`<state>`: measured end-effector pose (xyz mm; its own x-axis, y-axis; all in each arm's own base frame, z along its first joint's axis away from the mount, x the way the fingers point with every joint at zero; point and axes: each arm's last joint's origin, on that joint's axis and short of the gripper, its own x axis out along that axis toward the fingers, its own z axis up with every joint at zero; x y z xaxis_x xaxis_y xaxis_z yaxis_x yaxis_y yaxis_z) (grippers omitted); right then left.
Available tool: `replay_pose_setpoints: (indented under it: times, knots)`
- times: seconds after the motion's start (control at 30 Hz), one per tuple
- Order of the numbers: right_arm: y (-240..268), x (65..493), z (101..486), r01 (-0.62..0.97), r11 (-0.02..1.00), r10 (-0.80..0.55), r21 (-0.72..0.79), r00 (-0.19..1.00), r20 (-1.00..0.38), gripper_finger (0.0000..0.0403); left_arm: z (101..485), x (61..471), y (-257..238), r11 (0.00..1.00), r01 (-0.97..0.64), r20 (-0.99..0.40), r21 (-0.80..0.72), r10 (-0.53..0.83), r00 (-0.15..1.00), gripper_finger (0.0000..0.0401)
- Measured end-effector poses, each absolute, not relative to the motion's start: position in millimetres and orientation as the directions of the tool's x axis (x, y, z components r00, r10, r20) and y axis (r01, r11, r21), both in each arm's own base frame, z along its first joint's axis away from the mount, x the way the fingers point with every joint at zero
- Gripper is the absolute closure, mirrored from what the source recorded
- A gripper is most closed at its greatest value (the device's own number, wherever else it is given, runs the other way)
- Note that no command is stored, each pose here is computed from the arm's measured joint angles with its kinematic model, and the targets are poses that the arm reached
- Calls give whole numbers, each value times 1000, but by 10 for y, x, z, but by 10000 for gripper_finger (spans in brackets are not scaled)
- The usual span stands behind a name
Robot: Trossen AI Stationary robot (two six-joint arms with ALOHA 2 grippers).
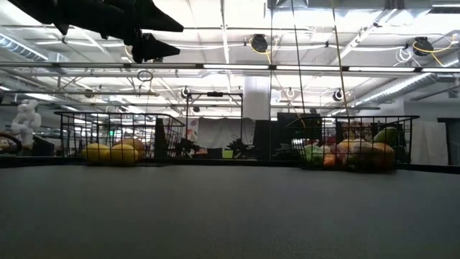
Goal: Sort produce into baskets
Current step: Put the red apple into the left black wire basket
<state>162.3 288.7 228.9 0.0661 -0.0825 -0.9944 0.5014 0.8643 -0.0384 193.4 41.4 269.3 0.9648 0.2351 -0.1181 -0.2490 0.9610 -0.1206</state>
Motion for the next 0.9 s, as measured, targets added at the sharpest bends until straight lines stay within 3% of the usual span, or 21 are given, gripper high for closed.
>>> replay_pose_setpoints:
  times: [0.17, 0.43, 0.9]
  knots:
    - [2826, 1670, 2425, 514, 857, -31, 35, 119, -992, 402, 2694, 1936, 408, 966, -228, -116, -123, 214, 970, 15]
    - [2580, 1866, 2715, 445, 888, -40, 120, 334, -942, 403, 2759, 1962, 297, 988, -128, -48, -87, 124, 991, 15]
    - [1630, 2482, 3368, 186, 982, -152, -33, 675, -722, 402, 2772, 2059, -233, 988, 130, 10, 83, -131, 991, 3]
